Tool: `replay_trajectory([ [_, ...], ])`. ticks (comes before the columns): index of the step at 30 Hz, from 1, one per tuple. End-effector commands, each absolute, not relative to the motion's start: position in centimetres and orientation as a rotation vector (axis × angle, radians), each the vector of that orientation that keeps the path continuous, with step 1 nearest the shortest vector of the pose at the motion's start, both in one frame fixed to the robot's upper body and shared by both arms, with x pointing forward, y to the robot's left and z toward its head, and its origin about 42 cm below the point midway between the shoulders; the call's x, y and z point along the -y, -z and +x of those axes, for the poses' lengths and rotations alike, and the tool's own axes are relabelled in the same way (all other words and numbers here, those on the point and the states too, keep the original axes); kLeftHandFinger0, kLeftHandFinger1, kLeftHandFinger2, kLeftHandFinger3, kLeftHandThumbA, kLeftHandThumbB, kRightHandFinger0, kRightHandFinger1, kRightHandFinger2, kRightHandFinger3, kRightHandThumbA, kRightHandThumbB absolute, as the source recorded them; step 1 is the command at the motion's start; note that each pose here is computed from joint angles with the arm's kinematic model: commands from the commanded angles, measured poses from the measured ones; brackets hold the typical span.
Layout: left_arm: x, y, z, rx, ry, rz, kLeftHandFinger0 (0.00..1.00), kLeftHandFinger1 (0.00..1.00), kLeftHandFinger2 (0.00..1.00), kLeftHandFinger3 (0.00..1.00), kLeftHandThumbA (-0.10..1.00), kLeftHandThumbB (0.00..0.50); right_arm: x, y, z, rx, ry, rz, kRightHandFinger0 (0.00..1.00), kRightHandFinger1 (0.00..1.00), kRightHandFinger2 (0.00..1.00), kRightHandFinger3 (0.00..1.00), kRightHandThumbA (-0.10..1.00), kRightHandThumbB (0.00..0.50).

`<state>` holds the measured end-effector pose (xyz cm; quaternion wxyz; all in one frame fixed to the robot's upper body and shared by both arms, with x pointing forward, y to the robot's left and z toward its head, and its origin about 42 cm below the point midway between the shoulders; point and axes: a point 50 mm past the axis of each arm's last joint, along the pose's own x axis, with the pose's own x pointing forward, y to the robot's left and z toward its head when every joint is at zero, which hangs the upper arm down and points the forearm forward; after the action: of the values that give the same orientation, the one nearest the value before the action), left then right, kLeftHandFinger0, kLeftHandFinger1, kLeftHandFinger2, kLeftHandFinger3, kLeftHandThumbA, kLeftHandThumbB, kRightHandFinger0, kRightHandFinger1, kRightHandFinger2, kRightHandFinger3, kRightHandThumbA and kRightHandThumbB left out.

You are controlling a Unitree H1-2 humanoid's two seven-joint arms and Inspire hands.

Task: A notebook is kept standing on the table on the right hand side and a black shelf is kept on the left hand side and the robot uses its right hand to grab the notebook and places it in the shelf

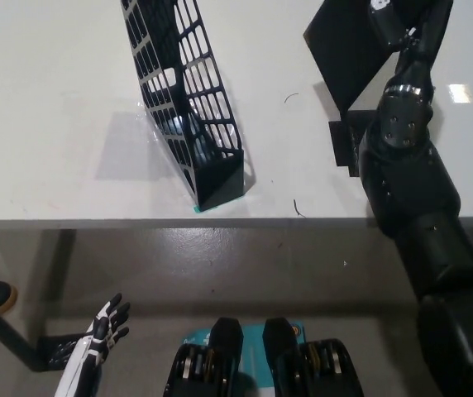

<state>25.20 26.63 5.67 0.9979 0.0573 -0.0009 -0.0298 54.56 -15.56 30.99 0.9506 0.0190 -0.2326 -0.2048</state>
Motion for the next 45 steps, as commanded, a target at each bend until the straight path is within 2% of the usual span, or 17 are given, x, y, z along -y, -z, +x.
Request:
replay_trajectory([
  [1, -27.3, -7.1, 25.9, 0.067, 0.066, 0.133, 1.00, 1.00, 1.00, 1.00, 1.00, 0.074, 11.3, -48.2, 47.1, 1.079, 0.329, -0.097, 0.00, 0.21, 0.63, 0.74, -0.10, 0.113],
  [4, -27.2, -7.2, 25.9, 0.065, 0.070, 0.136, 1.00, 1.00, 1.00, 1.00, 1.00, 0.081, 9.9, -50.0, 44.5, 1.150, 0.290, -0.073, 0.00, 0.25, 0.67, 0.77, -0.10, 0.108],
  [10, -27.2, -7.2, 25.9, 0.066, 0.073, 0.143, 1.00, 1.00, 1.00, 1.00, 1.00, 0.082, 7.2, -51.4, 41.9, 1.218, 0.217, -0.024, 0.00, 0.24, 0.66, 0.77, -0.10, 0.113],
  [13, -27.2, -7.2, 25.9, 0.061, 0.072, 0.139, 1.00, 1.00, 1.00, 1.00, 1.00, 0.083, 5.6, -51.6, 41.4, 1.204, 0.193, 0.000, 0.00, 0.23, 0.66, 0.75, -0.10, 0.134],
  [18, -27.2, -7.3, 26.2, 0.072, 0.077, 0.143, 1.00, 1.00, 1.00, 1.00, 1.00, 0.075, 3.4, -52.5, 40.9, 1.219, 0.147, 0.010, 0.00, 0.20, 0.64, 0.76, -0.10, 0.124],
  [27, -27.4, -7.4, 26.1, 0.065, 0.080, 0.152, 1.00, 1.00, 1.00, 1.00, 1.00, 0.107, 1.0, -53.3, 39.6, 1.225, 0.092, 0.016, 0.00, 0.17, 0.63, 0.76, -0.10, 0.116],
  [35, -27.3, -7.5, 26.1, 0.067, 0.083, 0.148, 1.00, 1.00, 1.00, 1.00, 1.00, 0.110, -0.2, -52.5, 40.2, 1.189, 0.087, -0.002, 0.00, 0.16, 0.62, 0.76, -0.10, 0.114],
  [38, -27.3, -7.4, 25.9, 0.062, 0.082, 0.149, 1.00, 1.00, 1.00, 1.00, 1.00, 0.113, -0.6, -51.7, 41.0, 1.162, 0.082, -0.015, 0.00, 0.16, 0.65, 0.78, -0.10, 0.109],
  [43, -27.3, -7.4, 26.0, 0.067, 0.087, 0.153, 1.00, 1.00, 1.00, 1.00, 1.00, 0.102, -1.2, -50.6, 42.3, 1.095, 0.086, -0.040, 0.00, 0.15, 0.62, 0.76, -0.10, 0.116],
  [45, -27.2, -7.4, 26.0, 0.064, 0.082, 0.150, 1.00, 1.00, 1.00, 1.00, 1.00, 0.102, -1.5, -49.6, 43.6, 1.066, 0.079, -0.041, 0.00, 0.15, 0.62, 0.76, -0.10, 0.105],
])
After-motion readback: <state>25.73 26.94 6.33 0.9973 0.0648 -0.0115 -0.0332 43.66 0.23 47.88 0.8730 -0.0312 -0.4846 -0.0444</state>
